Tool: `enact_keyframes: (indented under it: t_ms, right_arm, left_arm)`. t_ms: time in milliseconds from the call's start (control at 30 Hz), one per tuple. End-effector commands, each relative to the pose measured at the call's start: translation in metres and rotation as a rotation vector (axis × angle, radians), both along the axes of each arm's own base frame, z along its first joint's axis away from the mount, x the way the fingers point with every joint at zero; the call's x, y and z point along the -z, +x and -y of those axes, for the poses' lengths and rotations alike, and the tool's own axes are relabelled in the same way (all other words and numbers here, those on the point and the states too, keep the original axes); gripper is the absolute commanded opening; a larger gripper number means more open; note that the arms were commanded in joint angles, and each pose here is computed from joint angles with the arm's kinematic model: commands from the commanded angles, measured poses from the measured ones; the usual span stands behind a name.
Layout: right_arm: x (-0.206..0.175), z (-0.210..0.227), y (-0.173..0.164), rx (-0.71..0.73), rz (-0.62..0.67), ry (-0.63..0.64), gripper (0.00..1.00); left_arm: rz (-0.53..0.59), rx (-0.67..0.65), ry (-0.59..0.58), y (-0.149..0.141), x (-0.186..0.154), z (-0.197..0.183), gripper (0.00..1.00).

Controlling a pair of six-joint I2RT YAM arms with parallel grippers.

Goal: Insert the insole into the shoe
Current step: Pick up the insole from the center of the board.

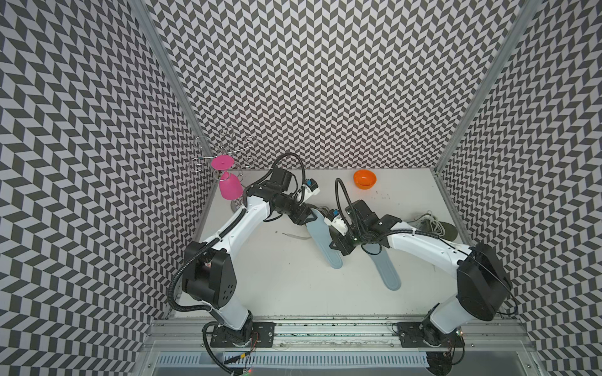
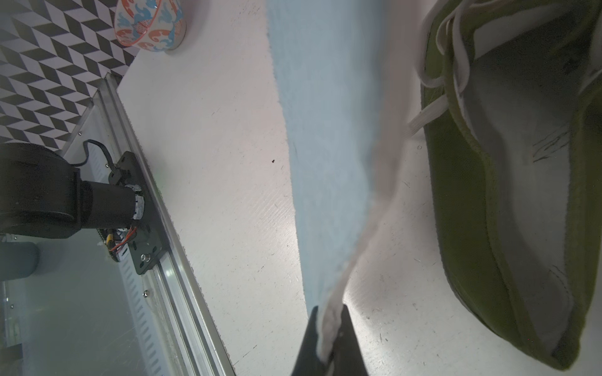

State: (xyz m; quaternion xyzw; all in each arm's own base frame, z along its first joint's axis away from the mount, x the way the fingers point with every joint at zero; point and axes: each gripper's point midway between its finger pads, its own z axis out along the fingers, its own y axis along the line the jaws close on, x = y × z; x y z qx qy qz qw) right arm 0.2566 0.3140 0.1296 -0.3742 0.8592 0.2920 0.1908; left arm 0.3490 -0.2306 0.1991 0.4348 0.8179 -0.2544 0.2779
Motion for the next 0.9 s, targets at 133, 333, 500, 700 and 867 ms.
enact_keyframes:
  t_ms: [133,333,500,700,867]
  right_arm:
    - [-0.008,0.000,0.007,-0.012,0.072,-0.029,0.04]
    - [-0.004,0.002,0.015,0.012,0.088,-0.061,0.05]
    - [0.000,0.008,0.027,0.054,0.105,-0.117,0.27]
    - [-0.022,0.002,0.037,0.058,0.202,-0.042,0.65]
    - [-0.037,-0.003,0.040,0.052,0.255,0.006,0.78]
  left_arm:
    - [0.011,0.068,-0.080,-0.014,-0.011,0.008,0.31]
    - [-0.034,0.059,-0.079,-0.016,-0.004,0.012,0.04]
    - [-0.051,-0.047,-0.099,-0.006,-0.011,0.012,0.00]
    - [-0.114,-0.084,-0.173,-0.031,-0.020,0.025,0.00]
    - [-0.124,-0.113,-0.147,-0.039,-0.022,0.027,0.00]
